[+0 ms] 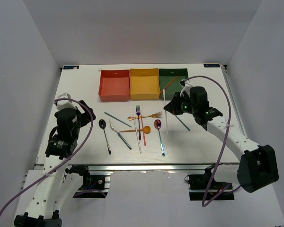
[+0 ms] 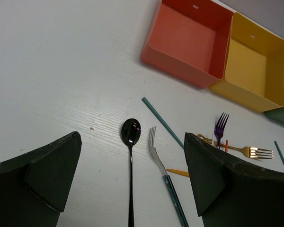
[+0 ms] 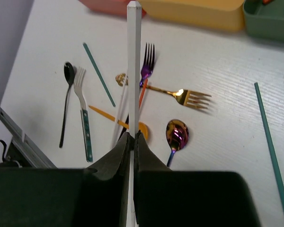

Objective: Sort the eating utensils into containers

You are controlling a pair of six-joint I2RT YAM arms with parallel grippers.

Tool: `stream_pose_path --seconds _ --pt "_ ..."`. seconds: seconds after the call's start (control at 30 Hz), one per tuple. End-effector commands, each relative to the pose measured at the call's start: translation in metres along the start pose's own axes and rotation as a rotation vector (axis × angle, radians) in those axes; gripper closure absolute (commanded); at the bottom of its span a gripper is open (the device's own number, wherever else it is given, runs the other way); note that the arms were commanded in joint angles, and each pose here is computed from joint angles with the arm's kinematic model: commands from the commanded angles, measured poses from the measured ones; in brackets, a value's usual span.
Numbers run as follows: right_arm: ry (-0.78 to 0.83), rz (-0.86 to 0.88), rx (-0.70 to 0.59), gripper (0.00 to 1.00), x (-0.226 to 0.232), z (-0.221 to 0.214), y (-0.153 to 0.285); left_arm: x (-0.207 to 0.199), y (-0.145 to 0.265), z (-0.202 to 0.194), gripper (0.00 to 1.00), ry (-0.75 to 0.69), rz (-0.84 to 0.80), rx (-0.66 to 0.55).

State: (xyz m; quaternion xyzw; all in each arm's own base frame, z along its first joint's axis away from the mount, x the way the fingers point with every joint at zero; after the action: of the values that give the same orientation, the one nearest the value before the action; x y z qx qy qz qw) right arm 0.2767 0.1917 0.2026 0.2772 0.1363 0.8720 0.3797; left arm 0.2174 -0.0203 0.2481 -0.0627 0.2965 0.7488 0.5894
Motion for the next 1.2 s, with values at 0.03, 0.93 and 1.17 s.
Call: stream_pose_path --seconds 0.03,0.93,1.17 --pt "-0.032 -0.004 -0.163 1.0 0.006 0.033 0.003 0.003 -0.003 -0.002 0.02 -0.001 0.039 0.012" --pt "-0.492 -0.46 -0.491 1.0 -0.129 0.148 -0.04 -0.006 0.001 -0.005 0.02 -0.007 -0.027 0.026" --pt "-0.6 -0.548 -0.466 1.0 -0.19 0.16 -0.095 -0.003 -0.005 -0.008 0.02 -0.017 0.009 0.043"
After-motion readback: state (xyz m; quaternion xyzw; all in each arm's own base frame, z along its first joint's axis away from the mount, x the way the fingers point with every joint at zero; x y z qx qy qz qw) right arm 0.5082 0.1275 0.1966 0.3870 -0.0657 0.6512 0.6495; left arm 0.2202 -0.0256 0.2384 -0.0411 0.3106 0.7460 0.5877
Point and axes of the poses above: each gripper's point midway between its finger pads, its own y axis back along the fingers, its own x axis along the line the jaws close on, z = x × y, the point moved 5 cm from there along y, back along the fingers, and after that the axes turned 9 degrees about y, right-handed, at the moved point
